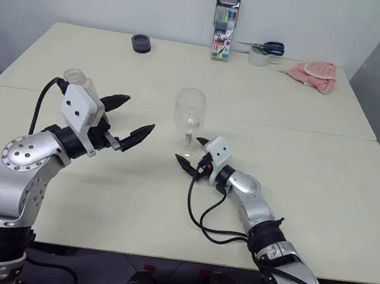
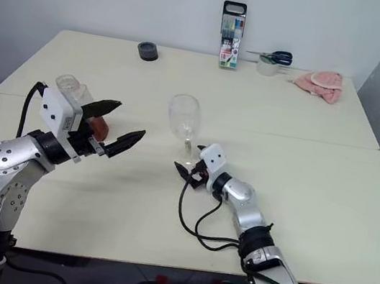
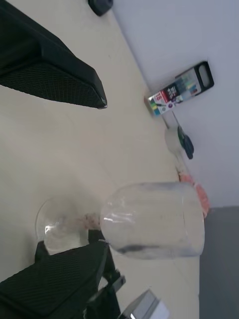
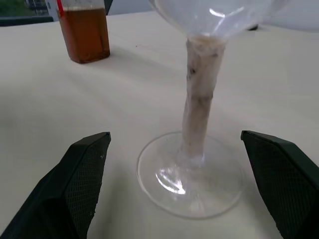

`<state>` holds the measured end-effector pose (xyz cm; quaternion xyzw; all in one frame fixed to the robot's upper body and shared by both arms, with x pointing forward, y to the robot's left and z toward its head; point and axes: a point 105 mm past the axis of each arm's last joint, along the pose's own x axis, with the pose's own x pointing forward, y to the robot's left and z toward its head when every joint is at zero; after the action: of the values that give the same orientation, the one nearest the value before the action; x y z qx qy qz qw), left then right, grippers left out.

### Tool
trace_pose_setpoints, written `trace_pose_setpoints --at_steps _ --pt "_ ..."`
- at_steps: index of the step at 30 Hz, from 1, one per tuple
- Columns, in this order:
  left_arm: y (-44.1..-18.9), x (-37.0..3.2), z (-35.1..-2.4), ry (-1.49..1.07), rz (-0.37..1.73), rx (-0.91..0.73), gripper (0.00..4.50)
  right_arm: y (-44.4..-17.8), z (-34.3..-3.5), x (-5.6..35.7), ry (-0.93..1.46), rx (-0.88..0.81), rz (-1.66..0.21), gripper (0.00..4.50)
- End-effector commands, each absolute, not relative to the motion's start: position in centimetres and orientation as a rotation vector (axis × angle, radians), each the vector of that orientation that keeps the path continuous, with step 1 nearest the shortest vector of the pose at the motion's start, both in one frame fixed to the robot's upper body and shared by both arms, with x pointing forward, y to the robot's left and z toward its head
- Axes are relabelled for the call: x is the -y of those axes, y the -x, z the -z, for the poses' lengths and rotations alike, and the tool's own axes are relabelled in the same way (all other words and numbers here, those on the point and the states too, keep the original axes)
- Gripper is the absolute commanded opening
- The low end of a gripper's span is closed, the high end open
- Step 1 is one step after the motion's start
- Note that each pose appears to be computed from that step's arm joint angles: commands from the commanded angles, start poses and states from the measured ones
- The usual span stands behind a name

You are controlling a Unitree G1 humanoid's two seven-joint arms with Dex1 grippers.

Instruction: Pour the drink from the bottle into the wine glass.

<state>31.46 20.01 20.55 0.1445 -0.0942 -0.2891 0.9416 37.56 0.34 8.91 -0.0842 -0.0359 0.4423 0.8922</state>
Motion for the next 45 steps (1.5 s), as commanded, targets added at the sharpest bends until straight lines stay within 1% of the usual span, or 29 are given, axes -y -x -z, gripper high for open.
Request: trace_pose_setpoints --at_steps 1,4,7,8,10,15,17,20,26,33,36,45 --pt "-30.9 -19.9 -21.2 -0.310 0.548 0.237 4.50 -37.0 -9.6 0.4 0.190 0.100 -0.917 4.47" --pt "-30.9 -21.5 -19.7 -0.285 0.432 0.209 4.50 -35.7 -9.0 1.6 0.218 0.089 -0.922 4.47" --pt "-30.2 -23.5 -16.3 -0.229 0.315 0.132 4.50 -33.2 -8.9 2.6 0.287 0.085 -0.994 4.47" --pt "-29.7 -24.1 -15.0 -0.205 0.273 0.102 4.50 -32.3 -9.1 3.1 0.315 0.094 -1.011 4.47" --pt "-29.1 -24.9 -13.3 -0.166 0.201 0.074 4.50 -31.0 -9.7 3.6 0.337 0.109 -1.044 4.47" --pt "-28.3 -27.1 -11.1 -0.129 -0.003 0.043 4.50 -27.5 -12.3 3.6 0.321 0.145 -1.202 4.47" --pt "-28.5 -27.8 -11.0 -0.112 -0.052 0.047 4.50 -26.6 -13.2 3.4 0.327 0.145 -1.260 4.47" --pt "-29.5 -27.6 -11.9 -0.103 -0.022 0.069 4.50 -25.8 -14.8 2.9 0.316 0.167 -1.307 4.47" --pt "-31.6 -28.5 -13.9 -0.148 -0.008 0.094 4.50 -25.7 -16.2 2.0 0.311 0.185 -1.338 4.47" --pt "-33.2 -29.3 -15.1 -0.178 -0.020 0.096 4.50 -25.9 -16.6 1.7 0.322 0.196 -1.333 4.47" --pt "-33.5 -29.2 -15.2 -0.184 -0.014 0.092 4.50 -26.0 -16.8 1.6 0.323 0.199 -1.331 4.47" --pt "-35.5 -30.3 -15.7 -0.191 -0.002 0.060 4.50 -26.1 -17.5 1.4 0.330 0.202 -1.355 4.47"
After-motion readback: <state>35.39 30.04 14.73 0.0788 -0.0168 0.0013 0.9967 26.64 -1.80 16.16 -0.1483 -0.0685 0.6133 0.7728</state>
